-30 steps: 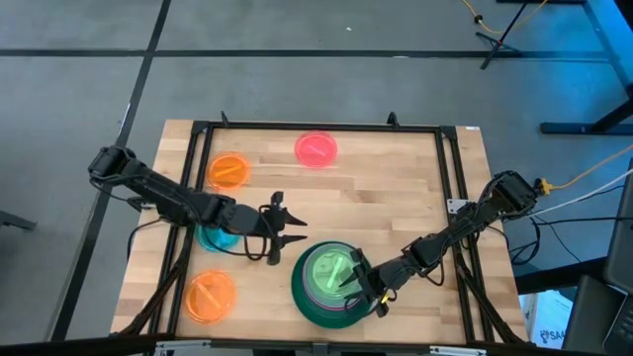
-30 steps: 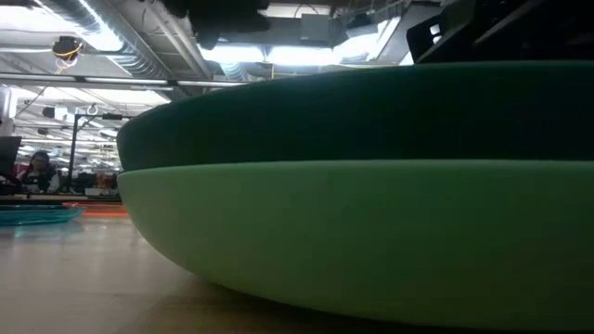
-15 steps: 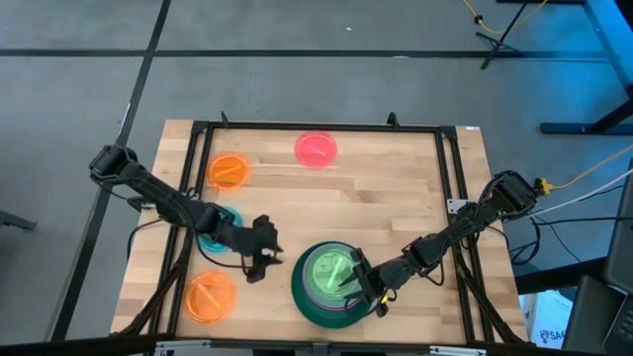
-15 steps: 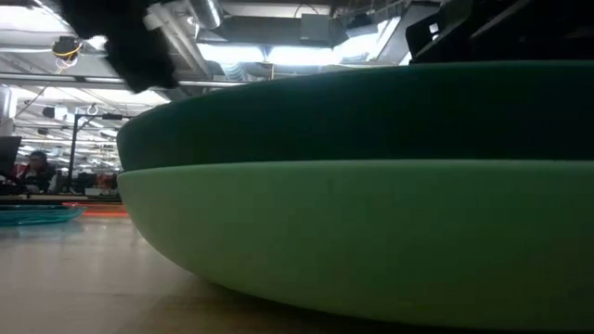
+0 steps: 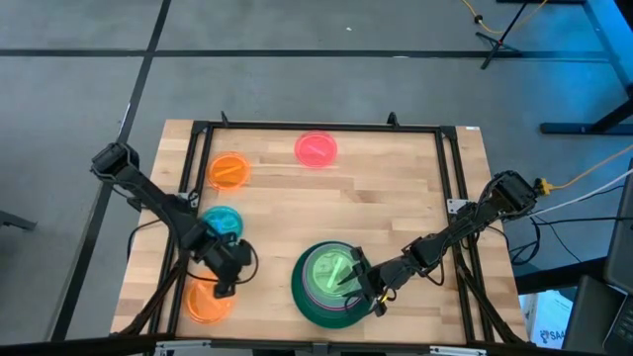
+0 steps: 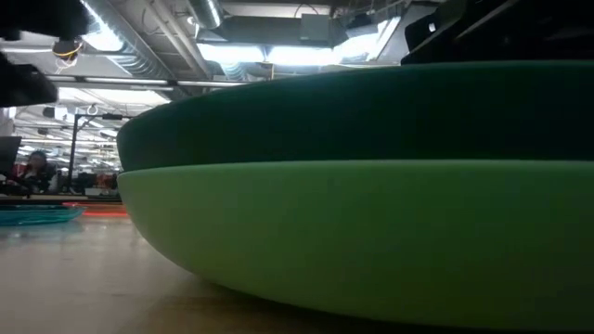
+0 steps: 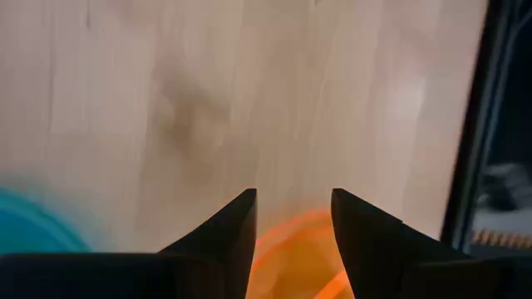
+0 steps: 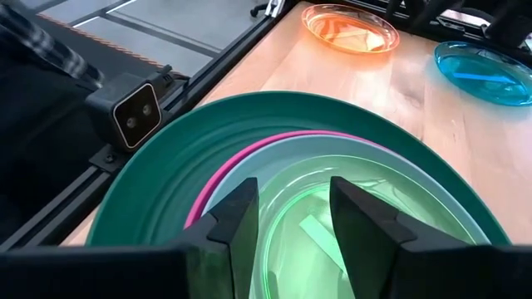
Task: Stack plastic plates
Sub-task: Stack the bottom orange transparent plate on top of the green transparent plate
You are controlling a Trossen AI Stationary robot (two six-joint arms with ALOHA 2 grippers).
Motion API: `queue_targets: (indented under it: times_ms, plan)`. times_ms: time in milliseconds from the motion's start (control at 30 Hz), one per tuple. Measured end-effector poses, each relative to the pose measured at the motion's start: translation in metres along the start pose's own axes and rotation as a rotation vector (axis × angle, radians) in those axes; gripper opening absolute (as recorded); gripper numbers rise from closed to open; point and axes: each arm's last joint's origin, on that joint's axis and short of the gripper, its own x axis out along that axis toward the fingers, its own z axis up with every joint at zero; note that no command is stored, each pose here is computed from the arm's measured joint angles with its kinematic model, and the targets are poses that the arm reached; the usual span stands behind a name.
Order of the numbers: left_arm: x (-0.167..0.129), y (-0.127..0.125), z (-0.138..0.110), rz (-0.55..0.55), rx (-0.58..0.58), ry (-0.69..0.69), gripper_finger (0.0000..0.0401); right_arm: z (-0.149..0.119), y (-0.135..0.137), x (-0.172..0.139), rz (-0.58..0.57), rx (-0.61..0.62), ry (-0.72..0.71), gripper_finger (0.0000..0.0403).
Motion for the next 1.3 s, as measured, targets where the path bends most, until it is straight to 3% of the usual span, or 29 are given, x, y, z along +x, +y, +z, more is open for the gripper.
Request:
queue_targets:
  times_ms: [333, 600, 1300]
  plan:
    - [0.007, 0.006, -0.026, 0.093, 0.068, 0.106, 0.0150, 0.000, 0.000, 0.000, 0.000, 0.000, 0.001, 0.0143]
    - [0.020, 0.016, -0.039, 0.110, 0.034, 0.143, 0.0149, 0.000, 0.000, 0.000, -0.016, -0.001, 0.004, 0.0143]
    - [0.027, 0.015, -0.046, 0.114, 0.067, 0.153, 0.0149, -0.002, 0.000, 0.000, -0.015, -0.008, 0.019, 0.0143]
